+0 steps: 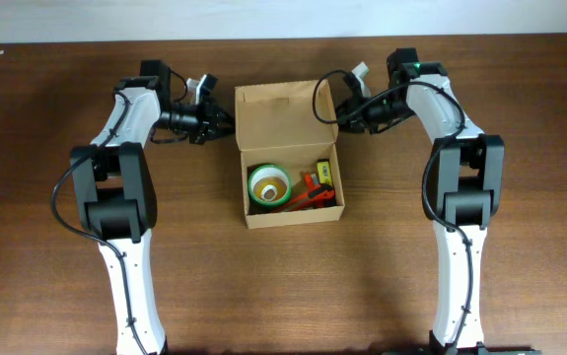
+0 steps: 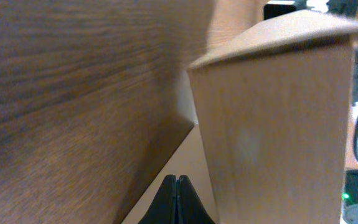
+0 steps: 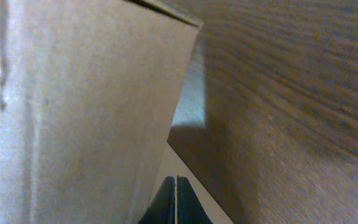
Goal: Pack container
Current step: 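Move both grippers to the box lid's side flaps, then push the lid flaps inward with both grippers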
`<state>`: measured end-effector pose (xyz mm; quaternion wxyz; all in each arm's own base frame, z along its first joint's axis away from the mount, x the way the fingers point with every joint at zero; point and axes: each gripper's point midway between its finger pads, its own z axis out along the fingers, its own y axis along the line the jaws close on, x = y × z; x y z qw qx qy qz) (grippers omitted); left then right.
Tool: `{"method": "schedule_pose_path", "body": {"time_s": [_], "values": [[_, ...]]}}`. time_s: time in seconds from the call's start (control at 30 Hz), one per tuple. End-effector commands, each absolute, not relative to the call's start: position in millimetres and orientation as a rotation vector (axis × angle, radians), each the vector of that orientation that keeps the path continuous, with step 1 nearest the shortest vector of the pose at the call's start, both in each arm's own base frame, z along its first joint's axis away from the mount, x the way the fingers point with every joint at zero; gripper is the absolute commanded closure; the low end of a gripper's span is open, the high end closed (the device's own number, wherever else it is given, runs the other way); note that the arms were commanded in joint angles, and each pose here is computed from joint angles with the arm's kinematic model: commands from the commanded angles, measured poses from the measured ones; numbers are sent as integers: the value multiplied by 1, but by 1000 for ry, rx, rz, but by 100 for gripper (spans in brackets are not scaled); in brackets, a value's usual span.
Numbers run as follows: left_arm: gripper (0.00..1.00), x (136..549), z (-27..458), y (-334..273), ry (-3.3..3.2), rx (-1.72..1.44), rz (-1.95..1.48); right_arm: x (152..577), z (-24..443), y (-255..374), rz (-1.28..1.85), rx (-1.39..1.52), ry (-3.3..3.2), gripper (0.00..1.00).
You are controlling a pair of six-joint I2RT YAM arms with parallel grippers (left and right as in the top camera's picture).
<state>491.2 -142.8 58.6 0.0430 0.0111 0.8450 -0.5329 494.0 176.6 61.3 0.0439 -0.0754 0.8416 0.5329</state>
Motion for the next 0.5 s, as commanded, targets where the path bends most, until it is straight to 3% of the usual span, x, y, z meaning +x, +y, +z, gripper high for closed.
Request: {"method": "schedule_pose_path", "body": {"time_s": [0.0,0.47], "values": [[99,494,71,-150,2503,56,-1733,500,79,185,1727,-281,2455,96],[99,517,131,-146,2459,171,-1610,516,126,181,1562,-402,2402,96]]}}
